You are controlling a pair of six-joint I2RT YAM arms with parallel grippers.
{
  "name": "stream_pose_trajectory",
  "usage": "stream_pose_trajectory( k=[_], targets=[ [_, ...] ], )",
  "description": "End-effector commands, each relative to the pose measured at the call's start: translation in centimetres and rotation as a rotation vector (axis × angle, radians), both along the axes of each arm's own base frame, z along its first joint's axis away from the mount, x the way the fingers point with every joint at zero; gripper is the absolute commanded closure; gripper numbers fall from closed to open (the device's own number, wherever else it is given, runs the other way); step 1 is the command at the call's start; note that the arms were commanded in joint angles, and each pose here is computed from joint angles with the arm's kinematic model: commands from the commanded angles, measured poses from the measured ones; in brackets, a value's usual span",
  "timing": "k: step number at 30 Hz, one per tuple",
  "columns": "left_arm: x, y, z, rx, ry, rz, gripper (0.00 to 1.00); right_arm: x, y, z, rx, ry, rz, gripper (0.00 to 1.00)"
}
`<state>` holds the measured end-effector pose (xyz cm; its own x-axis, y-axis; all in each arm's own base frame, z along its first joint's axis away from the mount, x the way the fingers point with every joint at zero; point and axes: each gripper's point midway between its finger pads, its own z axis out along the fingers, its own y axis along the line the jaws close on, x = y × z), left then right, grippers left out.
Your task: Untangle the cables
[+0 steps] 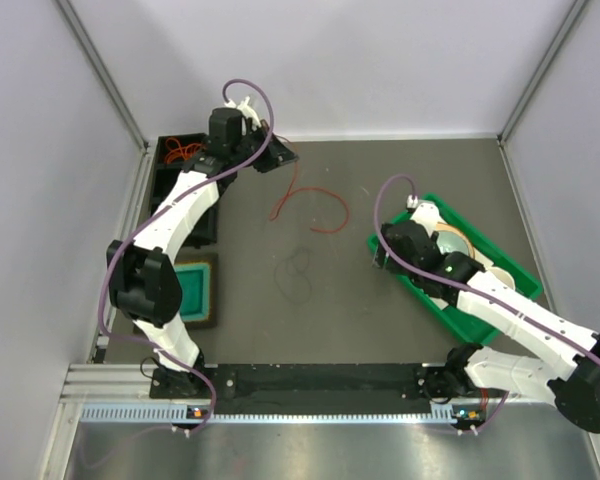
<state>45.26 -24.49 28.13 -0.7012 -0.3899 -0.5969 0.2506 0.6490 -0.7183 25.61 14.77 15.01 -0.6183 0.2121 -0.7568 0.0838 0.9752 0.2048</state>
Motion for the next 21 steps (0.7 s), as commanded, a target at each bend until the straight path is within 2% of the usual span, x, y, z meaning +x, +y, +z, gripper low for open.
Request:
stream_pose_trajectory(
  k=[1, 3, 7, 9, 10, 11, 13, 14, 16, 17, 21],
  targets=[
    [-0.3, 0.0, 0.6, 0.016, -0.031, 0.007, 1.00, 1.2, 0.8, 1.8, 0.001, -0.059, 0.048, 0.28],
    [-0.4, 1.1, -0.2, 0.056, 0.001, 0.052, 1.00, 2.0, 1.8, 1.8, -0.012, -0.049, 0.079, 0.32],
    [-0.2, 2.5, -1.1, 0.109, 0.028, 0.134, 1.00, 5.8, 4.2, 2.7, 0.013, -0.041, 0.115, 0.56],
    [-0.1, 3.1, -1.2, 0.129, 0.030, 0.159, 1.00, 7.6, 5.0, 1.5, 0.015, -0.001, 0.135, 0.60],
    [-0.1, 3.1, -1.3, 0.133, 0.037, 0.160, 1.00, 8.9, 5.7, 2.8, 0.026, -0.028, 0.142, 0.64],
    [-0.1, 3.1, -1.3, 0.130, 0.038, 0.158, 1.00, 9.8, 6.2, 1.4, 0.006, 0.007, 0.147, 0.64],
    [-0.2, 3.1, -1.4, 0.128, 0.042, 0.154, 1.00, 12.0, 6.7, 2.2, 0.021, -0.010, 0.144, 0.64],
    [-0.3, 3.0, -1.4, 0.126, 0.045, 0.149, 1.00, 12.7, 7.4, 0.4, 0.022, 0.036, 0.161, 0.64],
    [-0.3, 3.0, -1.6, 0.125, 0.050, 0.146, 1.00, 14.7, 7.8, 0.6, 0.061, 0.043, 0.152, 0.64],
    [-0.4, 3.0, -1.6, 0.122, 0.053, 0.141, 1.00, 15.4, 8.0, -0.8, 0.049, 0.074, 0.152, 0.64],
    [-0.5, 2.9, -2.0, 0.115, 0.067, 0.134, 1.00, 18.5, 9.1, -1.6, 0.018, 0.078, 0.153, 0.61]
  ],
)
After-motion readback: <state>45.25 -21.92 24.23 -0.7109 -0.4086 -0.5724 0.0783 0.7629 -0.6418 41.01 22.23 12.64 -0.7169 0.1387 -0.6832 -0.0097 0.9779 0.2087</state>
